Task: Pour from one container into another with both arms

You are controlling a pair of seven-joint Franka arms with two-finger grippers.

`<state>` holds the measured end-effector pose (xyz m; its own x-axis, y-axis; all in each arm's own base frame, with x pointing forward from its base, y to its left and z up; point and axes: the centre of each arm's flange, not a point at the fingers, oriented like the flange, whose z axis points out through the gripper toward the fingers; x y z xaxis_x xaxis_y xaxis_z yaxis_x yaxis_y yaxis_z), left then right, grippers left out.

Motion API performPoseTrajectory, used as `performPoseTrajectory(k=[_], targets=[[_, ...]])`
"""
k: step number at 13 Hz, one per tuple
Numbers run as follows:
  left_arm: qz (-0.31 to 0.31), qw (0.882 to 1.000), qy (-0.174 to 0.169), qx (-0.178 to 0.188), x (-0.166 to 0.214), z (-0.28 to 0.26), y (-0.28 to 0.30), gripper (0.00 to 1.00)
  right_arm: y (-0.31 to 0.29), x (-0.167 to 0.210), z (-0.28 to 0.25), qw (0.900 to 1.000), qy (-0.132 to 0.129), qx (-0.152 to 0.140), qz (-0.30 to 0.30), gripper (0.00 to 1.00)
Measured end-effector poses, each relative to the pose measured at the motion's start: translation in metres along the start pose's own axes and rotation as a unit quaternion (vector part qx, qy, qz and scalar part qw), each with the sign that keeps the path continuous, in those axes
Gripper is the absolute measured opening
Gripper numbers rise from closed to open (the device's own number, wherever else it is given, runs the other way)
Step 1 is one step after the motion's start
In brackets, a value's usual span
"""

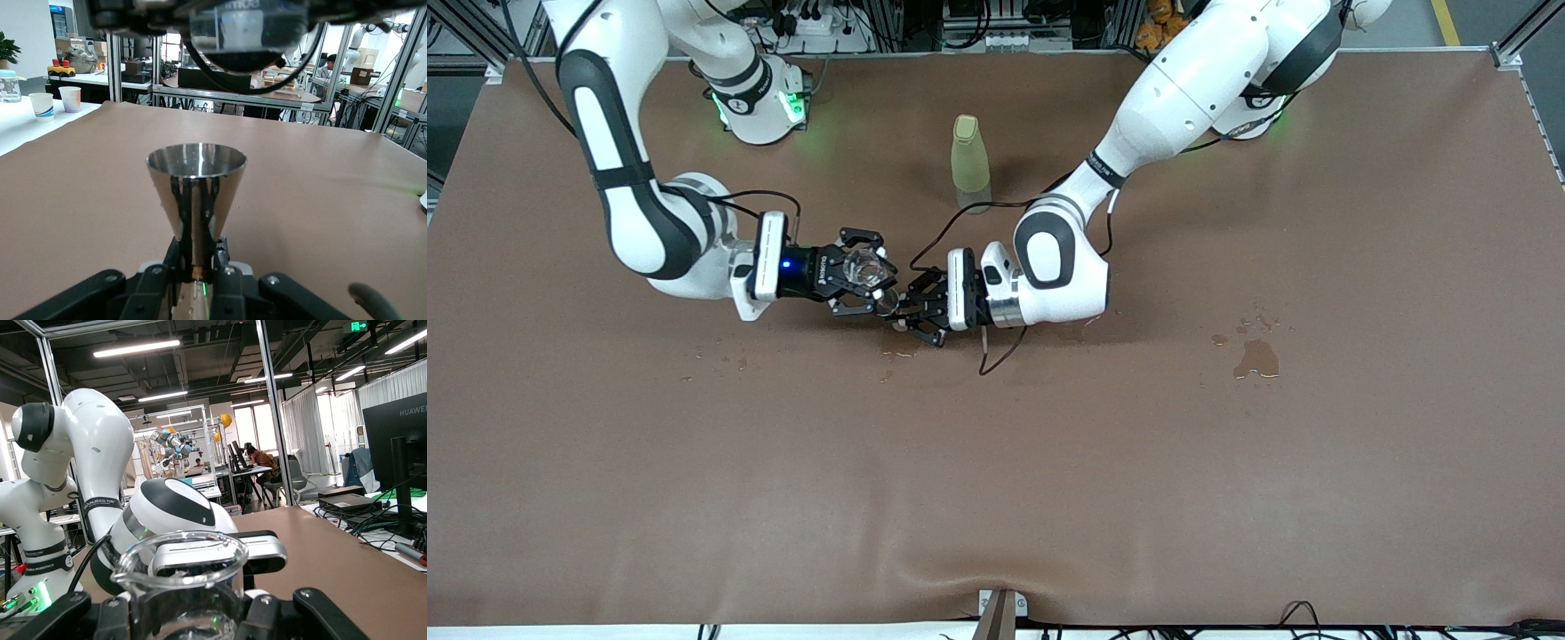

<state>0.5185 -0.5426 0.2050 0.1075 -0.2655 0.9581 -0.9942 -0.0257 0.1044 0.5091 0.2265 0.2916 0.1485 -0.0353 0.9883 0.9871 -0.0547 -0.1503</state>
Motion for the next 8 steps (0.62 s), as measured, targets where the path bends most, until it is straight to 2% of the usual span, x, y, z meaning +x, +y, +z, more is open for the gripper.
performPoseTrajectory(k=[8], targets=[[0.000,1.000,-0.001,0.002,0.000,0.000,0.000,0.21,-0.026,-0.035,0.009,1.000,-0.009,0.005,0.011,0.15]])
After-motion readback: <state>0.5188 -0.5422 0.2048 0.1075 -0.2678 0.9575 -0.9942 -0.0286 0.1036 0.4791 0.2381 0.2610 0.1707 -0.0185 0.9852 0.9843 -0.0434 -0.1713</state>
